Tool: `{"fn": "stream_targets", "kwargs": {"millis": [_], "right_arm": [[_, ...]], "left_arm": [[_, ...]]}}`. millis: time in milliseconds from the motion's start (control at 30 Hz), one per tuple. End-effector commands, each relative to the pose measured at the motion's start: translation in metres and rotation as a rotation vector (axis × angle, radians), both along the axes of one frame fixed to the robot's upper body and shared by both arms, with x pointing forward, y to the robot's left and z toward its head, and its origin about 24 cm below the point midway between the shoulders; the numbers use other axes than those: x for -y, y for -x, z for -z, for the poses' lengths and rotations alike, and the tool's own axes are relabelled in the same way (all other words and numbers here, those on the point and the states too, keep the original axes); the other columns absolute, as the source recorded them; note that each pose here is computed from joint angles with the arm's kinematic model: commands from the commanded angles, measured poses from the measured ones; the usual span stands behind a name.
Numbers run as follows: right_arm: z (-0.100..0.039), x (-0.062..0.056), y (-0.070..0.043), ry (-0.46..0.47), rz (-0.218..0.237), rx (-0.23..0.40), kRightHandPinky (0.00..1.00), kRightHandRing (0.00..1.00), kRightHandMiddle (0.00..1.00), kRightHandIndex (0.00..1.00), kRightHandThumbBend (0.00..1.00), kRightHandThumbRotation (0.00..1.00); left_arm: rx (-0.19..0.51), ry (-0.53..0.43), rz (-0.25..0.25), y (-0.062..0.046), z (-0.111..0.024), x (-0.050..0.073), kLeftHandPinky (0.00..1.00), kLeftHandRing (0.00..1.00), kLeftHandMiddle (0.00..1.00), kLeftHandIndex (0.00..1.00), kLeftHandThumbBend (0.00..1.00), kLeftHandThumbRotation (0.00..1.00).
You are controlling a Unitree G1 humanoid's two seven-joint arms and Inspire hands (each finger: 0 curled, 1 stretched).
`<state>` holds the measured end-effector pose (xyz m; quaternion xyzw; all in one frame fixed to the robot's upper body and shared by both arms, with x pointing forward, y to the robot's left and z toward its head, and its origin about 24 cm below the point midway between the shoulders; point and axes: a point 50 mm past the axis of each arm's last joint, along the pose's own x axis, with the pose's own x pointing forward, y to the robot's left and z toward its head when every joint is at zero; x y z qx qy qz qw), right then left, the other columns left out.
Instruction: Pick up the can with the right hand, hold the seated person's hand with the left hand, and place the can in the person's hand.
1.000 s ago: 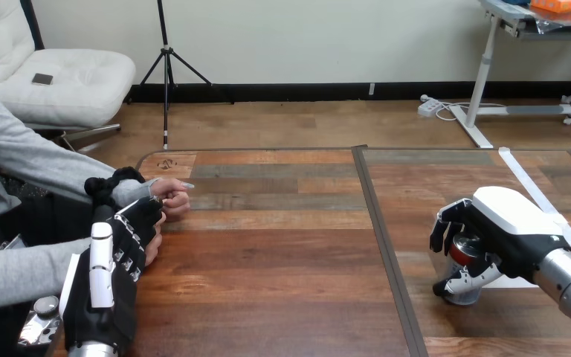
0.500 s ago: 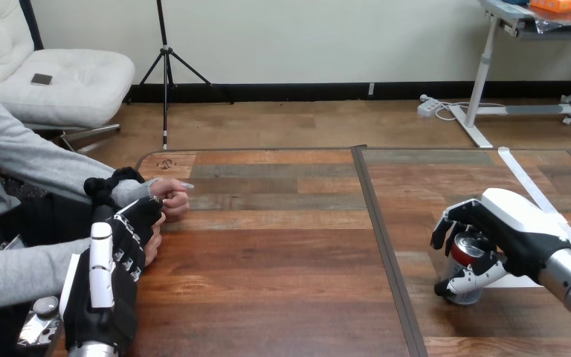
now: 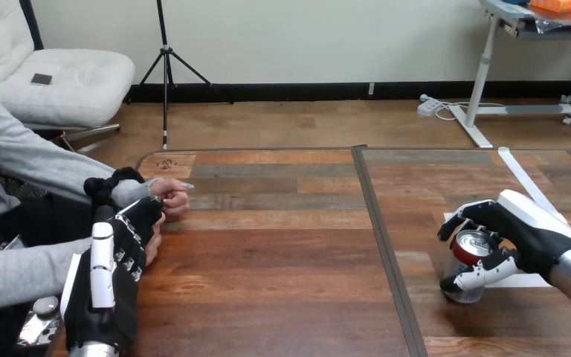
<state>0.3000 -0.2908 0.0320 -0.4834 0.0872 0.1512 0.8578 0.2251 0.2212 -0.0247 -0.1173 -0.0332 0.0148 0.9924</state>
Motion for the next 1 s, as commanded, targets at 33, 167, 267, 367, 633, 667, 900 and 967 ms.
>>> {"fn": "stream_targets", "kwargs": {"millis": [33,167,267,367,633,667,900,967], "right_arm": [[-0.0213,-0.0068,-0.0119,-0.057,-0.012,0.091,0.56,0.6,0.62,0.66,0.96,0.24],[-0.0221,-0.0063,-0.0113,-0.073,-0.006,0.089,0.58,0.61,0.64,0.67,0.97,0.3],[-0.0222,-0.0054,-0.0111,-0.084,0.003,0.083,0.59,0.62,0.64,0.68,0.98,0.32],[-0.0221,-0.0044,-0.0108,-0.093,0.011,0.077,0.61,0.63,0.65,0.69,0.98,0.33],[-0.0227,-0.0029,-0.0099,-0.132,0.027,0.069,0.62,0.64,0.65,0.7,0.98,0.36],[-0.0229,-0.0028,-0.0098,-0.136,0.029,0.068,0.61,0.64,0.65,0.7,0.97,0.36],[-0.0243,-0.0018,-0.0091,-0.178,0.041,0.064,0.59,0.63,0.65,0.7,0.97,0.36],[-0.0246,-0.0011,-0.009,-0.188,0.047,0.062,0.59,0.63,0.65,0.7,0.97,0.37]], "left_arm": [[0.083,-0.021,0.027,-0.0133,-0.0177,0.0044,0.97,0.9,0.82,0.69,0.45,1.0],[0.087,-0.03,0.029,-0.0134,-0.0182,0.0042,0.97,0.89,0.81,0.69,0.45,1.0],[0.09,-0.031,0.027,-0.0134,-0.0184,0.0043,0.96,0.89,0.81,0.69,0.45,1.0],[0.091,-0.023,0.024,-0.0135,-0.0183,0.0046,0.96,0.88,0.81,0.69,0.45,1.0],[0.089,-0.032,0.025,-0.0134,-0.018,0.004,0.96,0.88,0.81,0.69,0.45,1.0],[0.091,-0.035,0.024,-0.0133,-0.0181,0.0039,0.96,0.88,0.81,0.69,0.44,1.0],[0.089,-0.034,0.023,-0.0132,-0.0181,0.0034,0.95,0.88,0.81,0.69,0.44,1.0],[0.087,-0.031,0.024,-0.0133,-0.0181,0.0034,0.95,0.88,0.81,0.69,0.45,1.0]]}}
